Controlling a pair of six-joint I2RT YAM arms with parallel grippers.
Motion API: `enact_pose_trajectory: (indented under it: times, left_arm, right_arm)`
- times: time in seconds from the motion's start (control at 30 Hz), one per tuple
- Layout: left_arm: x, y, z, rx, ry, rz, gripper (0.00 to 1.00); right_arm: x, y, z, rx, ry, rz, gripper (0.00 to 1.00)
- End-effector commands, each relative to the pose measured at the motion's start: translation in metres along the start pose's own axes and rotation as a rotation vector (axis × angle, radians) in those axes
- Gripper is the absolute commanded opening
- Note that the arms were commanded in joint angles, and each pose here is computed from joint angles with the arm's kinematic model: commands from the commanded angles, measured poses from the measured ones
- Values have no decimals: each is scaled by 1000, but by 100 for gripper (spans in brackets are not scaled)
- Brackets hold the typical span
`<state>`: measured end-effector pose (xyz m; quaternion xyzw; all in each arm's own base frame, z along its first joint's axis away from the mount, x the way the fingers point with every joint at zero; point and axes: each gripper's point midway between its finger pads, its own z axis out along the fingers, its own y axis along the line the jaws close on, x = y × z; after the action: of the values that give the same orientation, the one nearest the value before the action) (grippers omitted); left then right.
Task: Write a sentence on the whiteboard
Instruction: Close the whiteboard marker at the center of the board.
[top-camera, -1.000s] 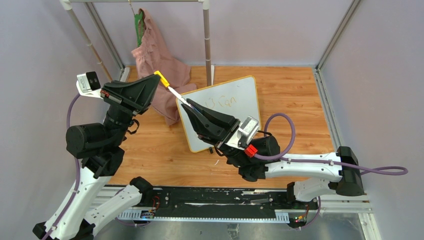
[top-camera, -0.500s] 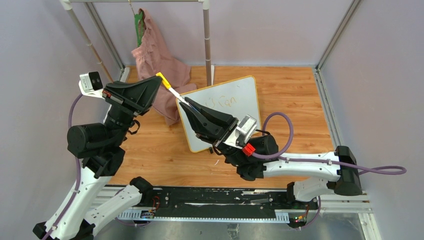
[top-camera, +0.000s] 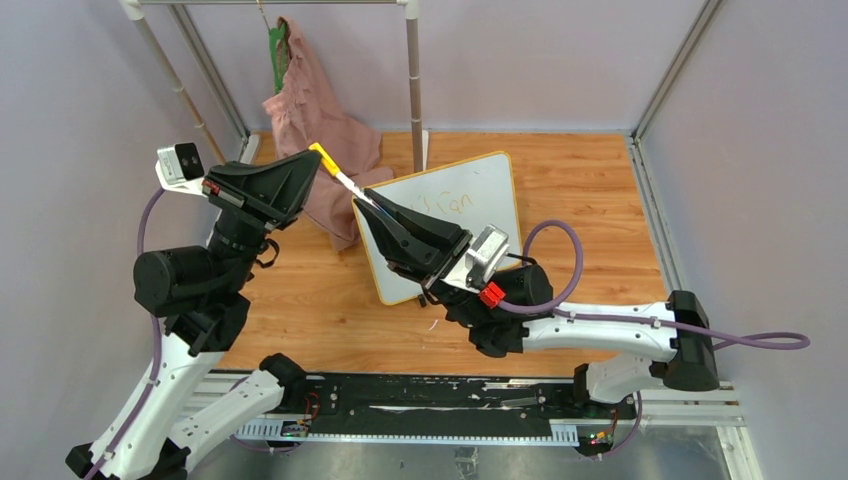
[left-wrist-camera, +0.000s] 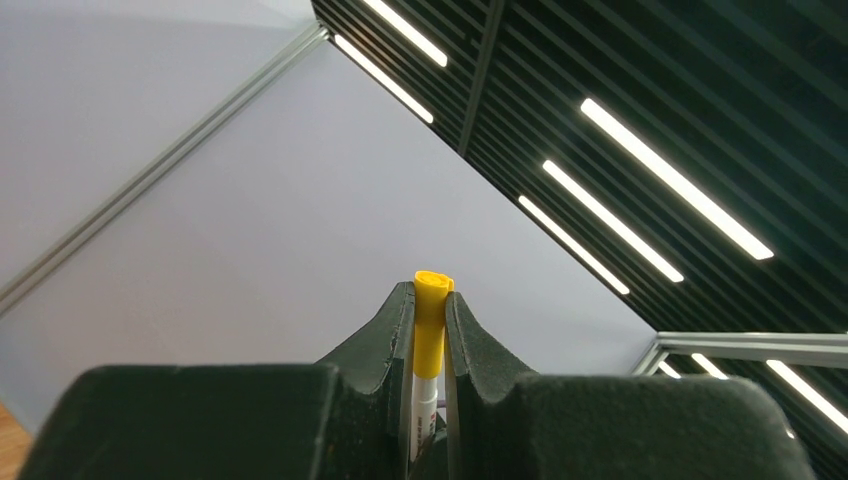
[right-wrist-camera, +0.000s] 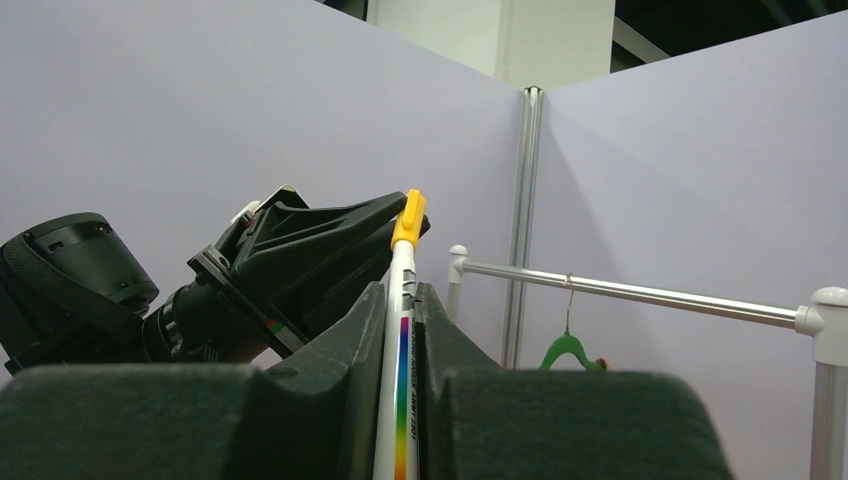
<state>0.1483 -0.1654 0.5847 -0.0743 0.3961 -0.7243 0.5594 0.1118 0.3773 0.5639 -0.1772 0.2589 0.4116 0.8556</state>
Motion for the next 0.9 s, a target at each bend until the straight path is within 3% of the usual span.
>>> enact_pose_trajectory:
  times: [0.0,0.87]
  left_arm:
    - [8,-3,0,23,40,-12,0]
    - [17,6,5,11,79,-29,0]
  right_arm:
    - [-13,-6,13,-1,-48,-28,0]
    - [-4,11,23,-95,-87,-282,0]
